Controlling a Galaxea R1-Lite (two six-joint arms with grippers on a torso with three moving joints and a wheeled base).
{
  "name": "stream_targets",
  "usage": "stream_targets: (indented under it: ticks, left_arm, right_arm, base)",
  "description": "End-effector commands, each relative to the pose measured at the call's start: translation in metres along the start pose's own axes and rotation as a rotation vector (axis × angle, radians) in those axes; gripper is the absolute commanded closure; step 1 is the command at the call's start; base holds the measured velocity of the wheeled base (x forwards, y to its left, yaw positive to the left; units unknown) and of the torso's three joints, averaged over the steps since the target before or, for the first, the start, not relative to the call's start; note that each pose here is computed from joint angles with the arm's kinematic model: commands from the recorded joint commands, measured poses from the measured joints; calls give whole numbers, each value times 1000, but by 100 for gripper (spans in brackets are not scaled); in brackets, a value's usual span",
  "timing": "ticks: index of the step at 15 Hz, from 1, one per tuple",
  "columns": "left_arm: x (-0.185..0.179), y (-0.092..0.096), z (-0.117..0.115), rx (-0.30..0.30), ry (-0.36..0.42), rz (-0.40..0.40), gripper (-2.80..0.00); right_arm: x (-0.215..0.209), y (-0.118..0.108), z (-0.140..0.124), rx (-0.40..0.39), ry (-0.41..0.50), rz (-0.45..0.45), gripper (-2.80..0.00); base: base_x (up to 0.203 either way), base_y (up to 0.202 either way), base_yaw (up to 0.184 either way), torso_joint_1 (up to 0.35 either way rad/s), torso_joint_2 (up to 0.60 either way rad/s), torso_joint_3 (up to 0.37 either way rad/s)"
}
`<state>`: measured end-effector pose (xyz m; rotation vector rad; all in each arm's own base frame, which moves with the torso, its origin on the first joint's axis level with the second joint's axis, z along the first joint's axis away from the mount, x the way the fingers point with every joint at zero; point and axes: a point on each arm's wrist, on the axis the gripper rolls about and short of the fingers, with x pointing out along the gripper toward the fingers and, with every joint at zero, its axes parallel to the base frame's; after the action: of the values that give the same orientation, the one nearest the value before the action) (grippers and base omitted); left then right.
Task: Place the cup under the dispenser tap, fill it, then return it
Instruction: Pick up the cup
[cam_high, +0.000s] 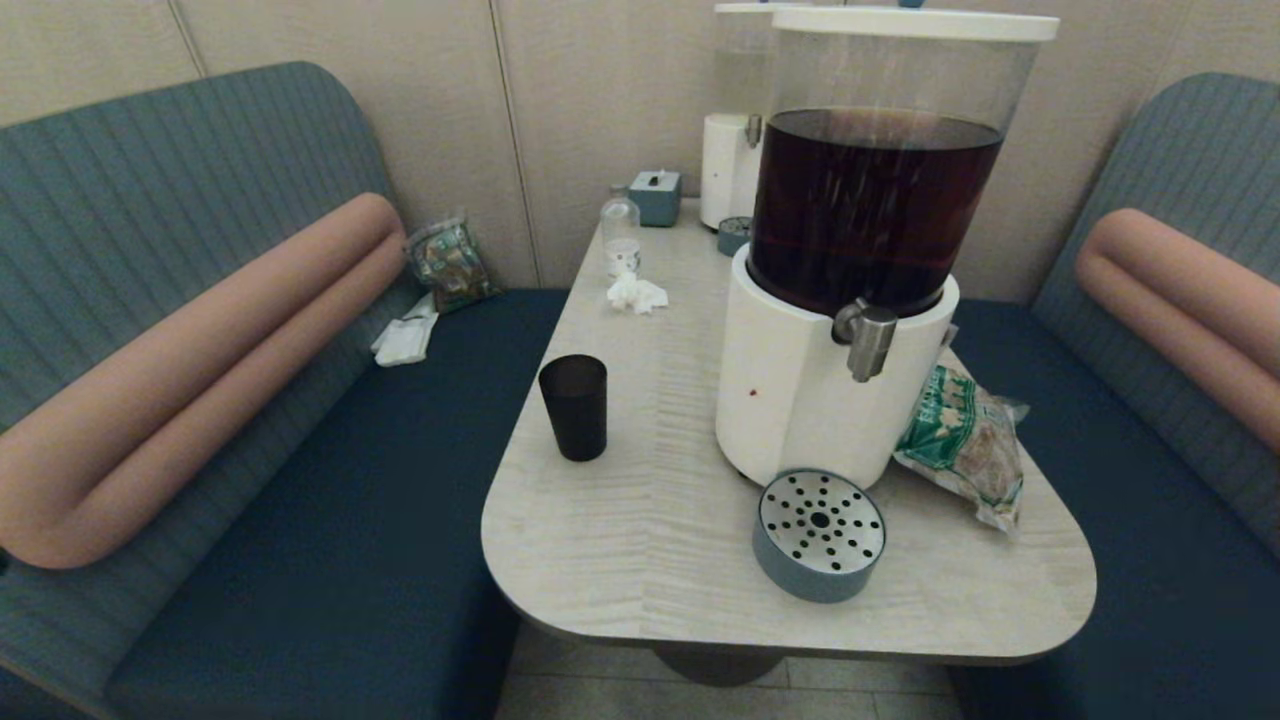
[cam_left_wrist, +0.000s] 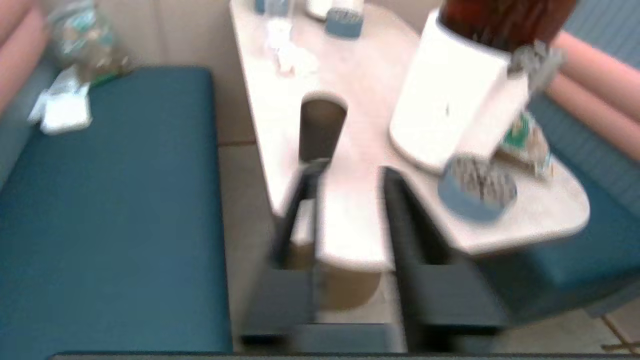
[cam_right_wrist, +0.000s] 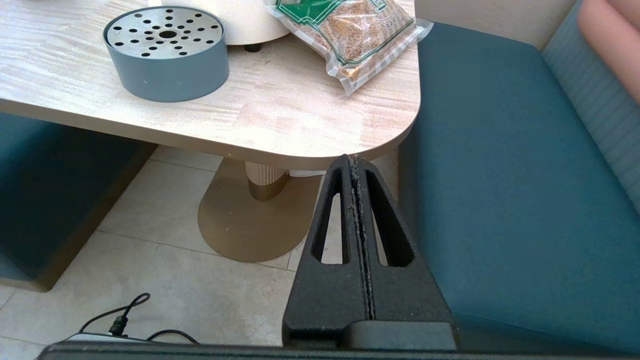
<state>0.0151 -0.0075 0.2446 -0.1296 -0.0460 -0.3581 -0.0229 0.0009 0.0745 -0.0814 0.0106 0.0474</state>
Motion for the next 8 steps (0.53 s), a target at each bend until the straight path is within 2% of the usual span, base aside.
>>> stream_targets:
  ticks: [1,3,5,7,8]
  left_arm:
    - [80,22,10,-31,105,-11,-280]
    - [121,34,11,-3,76,-61,-280]
    - [156,44,8,93,-19,-141,-280]
    - [182,51,-2,187,-101,-266,-280]
    - [187,53,-12,221,-114,-373,-280]
  right_arm:
    - [0,0,0,-1,-2,0,0]
    - [0,0,0,-1,-2,0,0]
    - [0,0,0,-1,-2,0,0]
    - [0,0,0,-1,-2,0,0]
    - [0,0,0,-1,-2,0,0]
  base:
    - [0,0,0,0,0,0]
    - [0,0,0,0,0,0]
    - [0,0,0,0,0,0]
    - [0,0,0,0,0,0]
    - [0,0,0,0,0,0]
